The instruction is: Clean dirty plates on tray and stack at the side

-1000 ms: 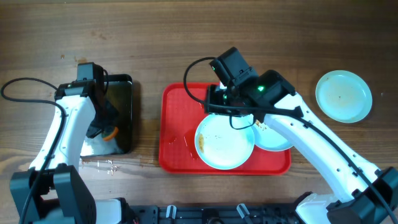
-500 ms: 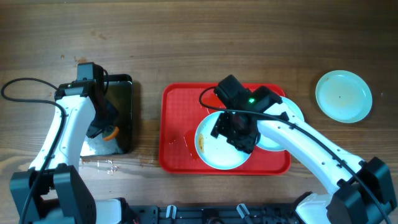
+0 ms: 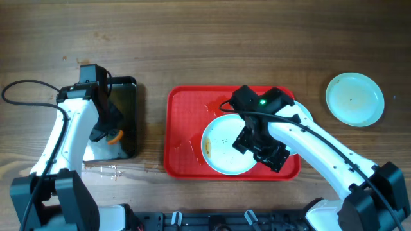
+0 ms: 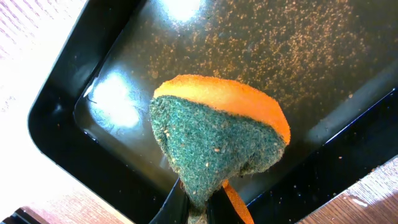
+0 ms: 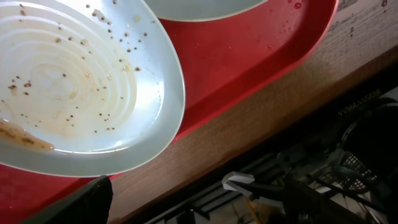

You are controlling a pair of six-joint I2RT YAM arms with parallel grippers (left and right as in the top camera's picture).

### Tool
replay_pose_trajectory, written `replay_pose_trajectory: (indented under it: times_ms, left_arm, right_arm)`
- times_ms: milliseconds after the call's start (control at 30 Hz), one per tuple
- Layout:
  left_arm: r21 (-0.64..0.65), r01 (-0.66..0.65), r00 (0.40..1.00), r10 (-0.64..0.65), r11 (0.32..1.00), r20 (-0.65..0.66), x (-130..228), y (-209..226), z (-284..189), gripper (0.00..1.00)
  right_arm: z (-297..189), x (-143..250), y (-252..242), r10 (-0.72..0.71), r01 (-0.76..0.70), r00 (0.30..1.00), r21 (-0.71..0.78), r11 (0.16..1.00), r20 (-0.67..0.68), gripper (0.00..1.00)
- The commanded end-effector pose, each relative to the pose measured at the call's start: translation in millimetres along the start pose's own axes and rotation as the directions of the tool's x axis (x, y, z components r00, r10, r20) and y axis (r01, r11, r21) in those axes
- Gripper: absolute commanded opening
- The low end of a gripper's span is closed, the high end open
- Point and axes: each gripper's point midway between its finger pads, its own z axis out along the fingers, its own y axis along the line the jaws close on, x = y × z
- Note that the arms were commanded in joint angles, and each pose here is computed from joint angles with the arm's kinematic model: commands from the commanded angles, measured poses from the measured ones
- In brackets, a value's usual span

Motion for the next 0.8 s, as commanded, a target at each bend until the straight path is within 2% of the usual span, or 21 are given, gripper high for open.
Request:
replay_pose_trajectory:
  times_ms: [0, 100, 233, 333, 400, 467, 567, 700, 767]
  left_arm:
    - [0.004, -0.004, 1.0, 0.004, 1.0, -0.011, 1.4, 0.1, 2.6, 0.04]
    - [0.016, -0.014, 1.0, 0.014, 1.0, -0.011, 1.2, -2.2, 2.5, 0.04]
    - [0.025, -0.024, 1.0, 0.025, 0.999, -0.012, 1.1, -3.8, 2.5, 0.04]
    - [0.025, -0.025, 1.0, 0.025, 0.999, -0.012, 1.2, -3.8, 2.5, 0.04]
    - [0.025, -0.025, 1.0, 0.025, 0.999, -0.012, 1.2, -3.8, 2.5, 0.04]
    - [0.025, -0.025, 1.0, 0.025, 0.999, -0.013, 1.3, -3.7, 2.6, 0.04]
    - [0.025, -0.025, 1.0, 0.025, 0.999, -0.012, 1.1, -3.8, 2.5, 0.04]
    - [0.025, -0.025, 1.0, 0.025, 0.999, -0.012, 1.2, -3.8, 2.5, 0.04]
    - [0.025, -0.025, 1.0, 0.025, 0.999, -0.012, 1.2, -3.8, 2.5, 0.04]
  right_arm:
    - [28.7, 3.6, -9.7, 0.018, -0.018, 0.999, 0.016, 1.0, -0.028, 0.92]
    - [59.7, 11.4, -5.4, -0.034, 0.031, 0.996, -0.032, 0.999, -0.085, 0.93]
    - [71.3, 7.5, 1.2, -0.062, 0.057, 0.996, -0.071, 0.996, -0.067, 0.95]
    - [81.7, 7.5, 26.9, -0.091, 0.075, 0.993, -0.2, 0.977, -0.071, 0.95]
    - [90.0, 10.3, 41.1, -0.113, 0.085, 0.99, -0.284, 0.955, -0.084, 0.85]
    - [97.6, 10.5, 48.1, -0.106, 0.072, 0.99, -0.331, 0.941, -0.088, 0.71]
    - [107.4, 11.7, 47.7, -0.062, 0.02, 0.992, -0.348, 0.937, -0.109, 0.33]
    - [107.8, 11.0, 47.7, -0.061, 0.021, 0.993, -0.348, 0.937, -0.105, 0.23]
    - [107.8, 9.3, 48.1, -0.059, 0.022, 0.994, -0.348, 0.937, -0.096, 0.3]
